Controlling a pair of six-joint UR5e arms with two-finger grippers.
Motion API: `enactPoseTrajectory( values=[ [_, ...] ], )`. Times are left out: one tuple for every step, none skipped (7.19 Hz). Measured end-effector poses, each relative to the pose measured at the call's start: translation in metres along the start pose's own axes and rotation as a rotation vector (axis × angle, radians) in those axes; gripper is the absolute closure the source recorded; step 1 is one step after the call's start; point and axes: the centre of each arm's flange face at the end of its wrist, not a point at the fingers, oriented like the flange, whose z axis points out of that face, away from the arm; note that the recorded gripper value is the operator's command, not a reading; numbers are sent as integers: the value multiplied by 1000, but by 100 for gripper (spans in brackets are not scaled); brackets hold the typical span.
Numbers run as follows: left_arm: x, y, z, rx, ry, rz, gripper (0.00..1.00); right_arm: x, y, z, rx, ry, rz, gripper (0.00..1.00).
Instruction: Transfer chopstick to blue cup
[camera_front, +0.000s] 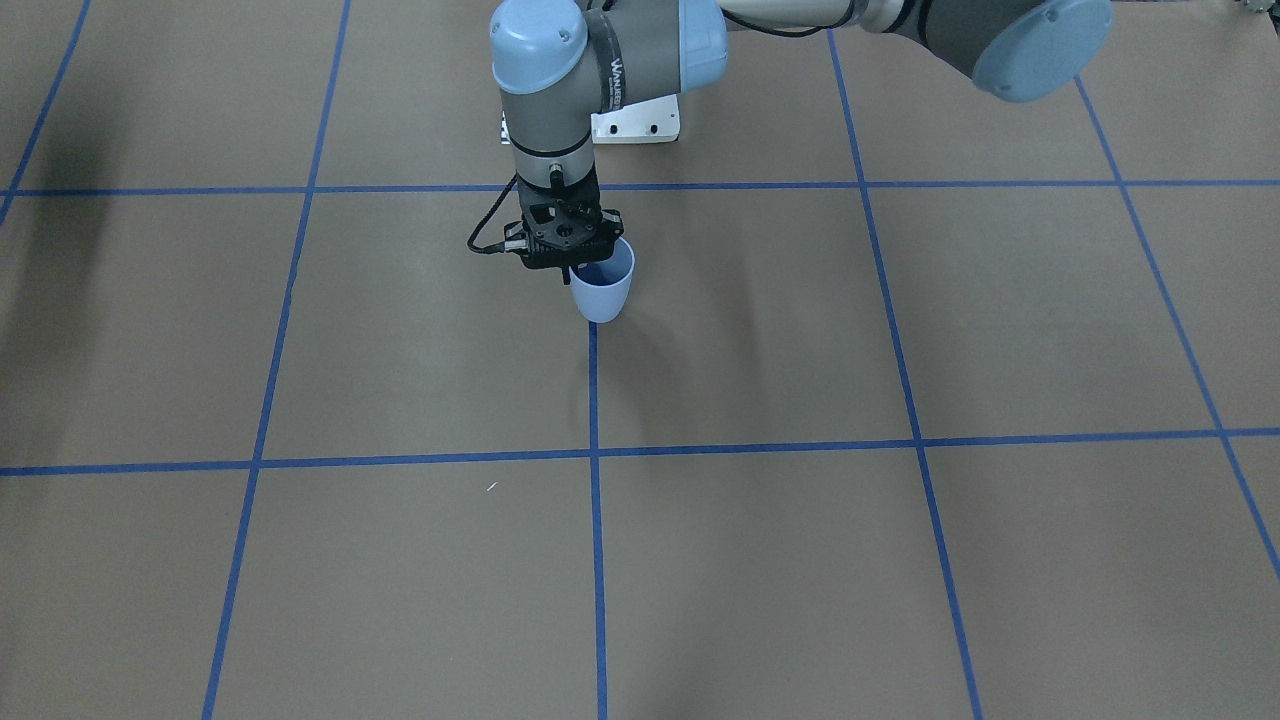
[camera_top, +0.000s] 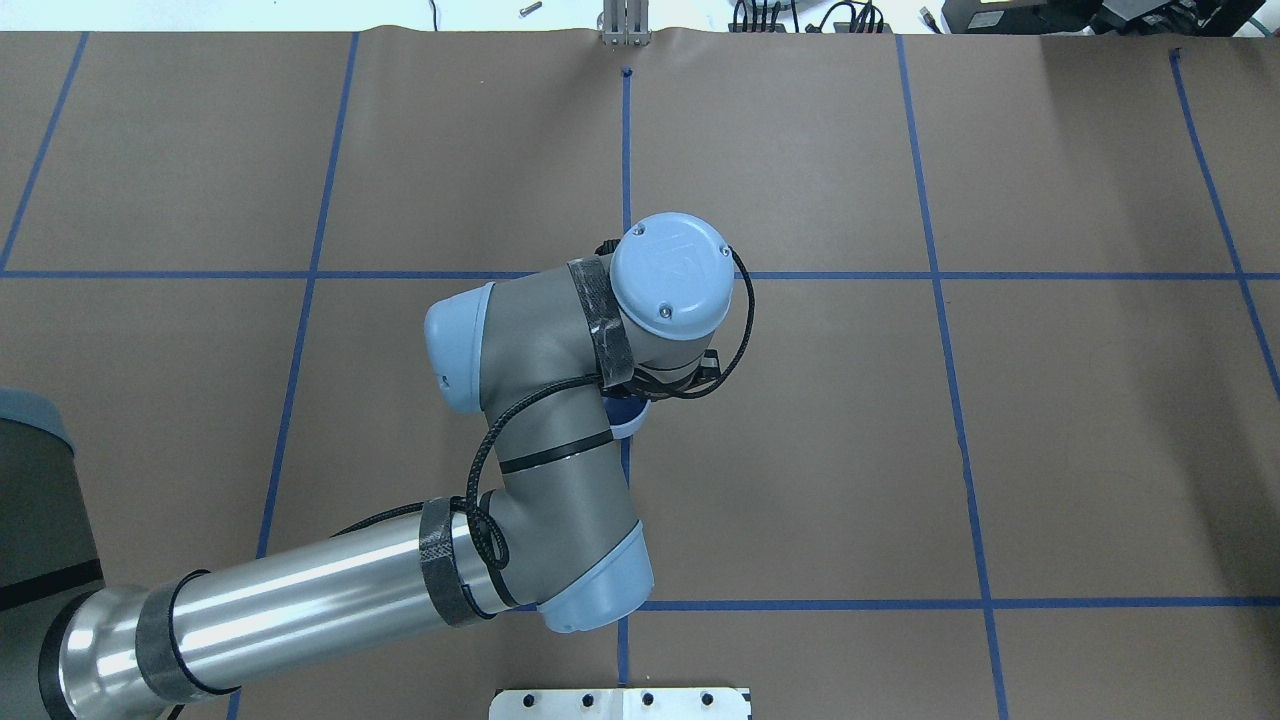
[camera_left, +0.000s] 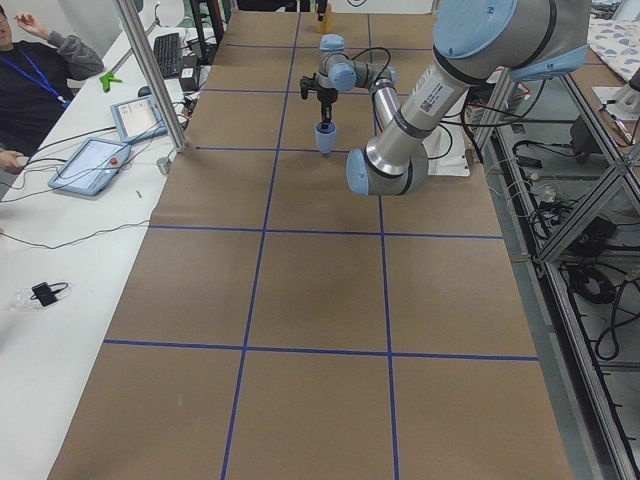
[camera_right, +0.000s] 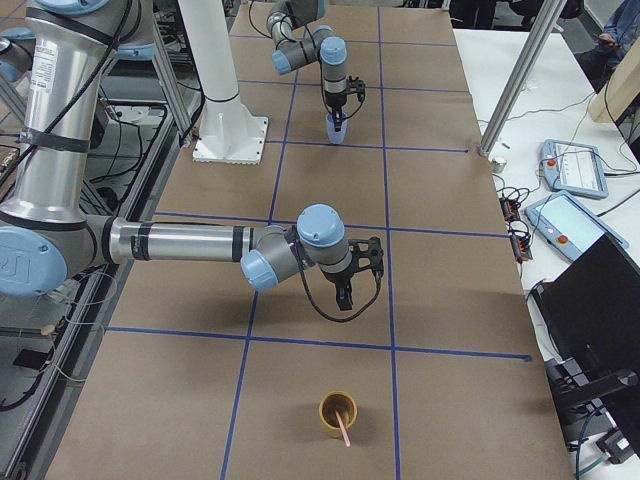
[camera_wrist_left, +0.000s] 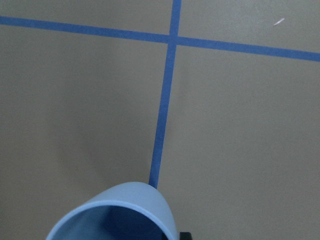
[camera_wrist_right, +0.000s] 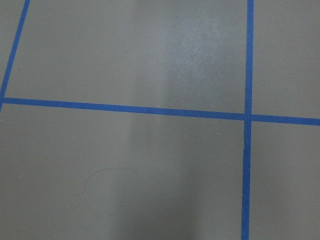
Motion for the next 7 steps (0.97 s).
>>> enactPoseTrajectory(
  values=[
    [2,1,2,-1,3,3,67,0,0,0,-1,0,0,0],
    [3,1,4,-1,6,6,52,0,0,1,-1,0,0,0],
    [4,1,6,0,13,10,35,0,0,1,-2,0,0,0],
    [5,1,7,6,19,16,2,1,0,1,-2,0,1,0],
    [6,0,4,19,26,29,1,1,0,1,-2,0,1,0],
    [7,1,-10,33,48,54,1,1,0,1,-2,-1,2,0],
    [6,3,-35,44,81,78,1,1,0,1,-2,-1,2,0]
  ],
)
